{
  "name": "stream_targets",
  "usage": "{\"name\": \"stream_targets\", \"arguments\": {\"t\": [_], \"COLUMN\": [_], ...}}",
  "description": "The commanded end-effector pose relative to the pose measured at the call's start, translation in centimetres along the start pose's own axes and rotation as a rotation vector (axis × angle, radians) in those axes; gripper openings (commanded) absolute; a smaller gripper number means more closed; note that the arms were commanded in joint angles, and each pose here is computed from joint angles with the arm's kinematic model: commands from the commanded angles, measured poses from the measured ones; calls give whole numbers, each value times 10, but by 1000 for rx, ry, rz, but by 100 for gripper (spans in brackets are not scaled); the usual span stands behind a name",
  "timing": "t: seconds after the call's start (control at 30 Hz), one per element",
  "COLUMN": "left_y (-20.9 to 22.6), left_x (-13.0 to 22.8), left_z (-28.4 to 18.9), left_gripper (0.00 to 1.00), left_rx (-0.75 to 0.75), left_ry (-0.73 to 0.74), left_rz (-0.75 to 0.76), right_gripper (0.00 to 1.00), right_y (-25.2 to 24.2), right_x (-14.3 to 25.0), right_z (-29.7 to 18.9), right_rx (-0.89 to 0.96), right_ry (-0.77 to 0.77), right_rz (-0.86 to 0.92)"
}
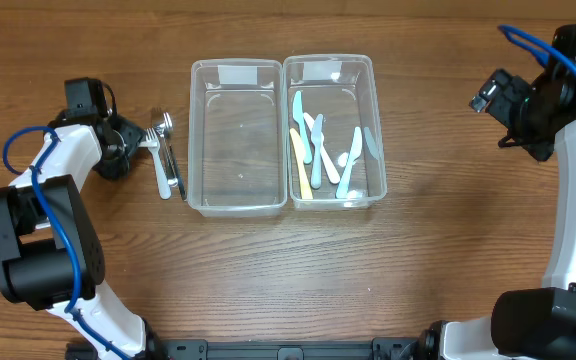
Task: Pack container
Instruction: 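Lower left gripper and grasp a metal fork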
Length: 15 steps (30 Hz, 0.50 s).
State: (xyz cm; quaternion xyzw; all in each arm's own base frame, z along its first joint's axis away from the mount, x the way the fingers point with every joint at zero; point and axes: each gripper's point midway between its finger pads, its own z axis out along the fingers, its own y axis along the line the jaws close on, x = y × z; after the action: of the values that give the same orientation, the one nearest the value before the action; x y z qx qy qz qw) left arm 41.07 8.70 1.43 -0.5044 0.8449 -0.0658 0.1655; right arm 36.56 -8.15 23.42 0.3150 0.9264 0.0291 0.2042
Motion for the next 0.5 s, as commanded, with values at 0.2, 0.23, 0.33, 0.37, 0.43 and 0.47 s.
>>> {"name": "stream_targets", "arguments": {"t": [0.2, 0.23, 0.33, 0.37, 0.43, 0.47], "left_y": [4, 5, 7, 8, 7, 7], "left_x": [-1, 0, 1, 2, 1, 1], "left_z": [12, 12, 12, 12, 12, 12], "left_gripper": [63, 61, 60, 59, 59, 59], "left_rx": [-13, -18, -28, -30, -28, -28], "left_ry": [6, 9, 14, 14, 13, 12], "left_rz": [-141, -172, -242, -270, -317, -332], "right_gripper": [100, 100, 100, 100, 100, 100], "right_y": [-3, -3, -4, -4, -5, -5], "right_x": [8, 9, 10, 11, 12, 13], "right_z": [0, 0, 0, 0, 0, 0], "right_rx": [15, 15, 17, 19, 22, 24], "right_ry": [31, 32, 36, 40, 47, 51], "right_rz": [1, 1, 1, 1, 1, 1]}}
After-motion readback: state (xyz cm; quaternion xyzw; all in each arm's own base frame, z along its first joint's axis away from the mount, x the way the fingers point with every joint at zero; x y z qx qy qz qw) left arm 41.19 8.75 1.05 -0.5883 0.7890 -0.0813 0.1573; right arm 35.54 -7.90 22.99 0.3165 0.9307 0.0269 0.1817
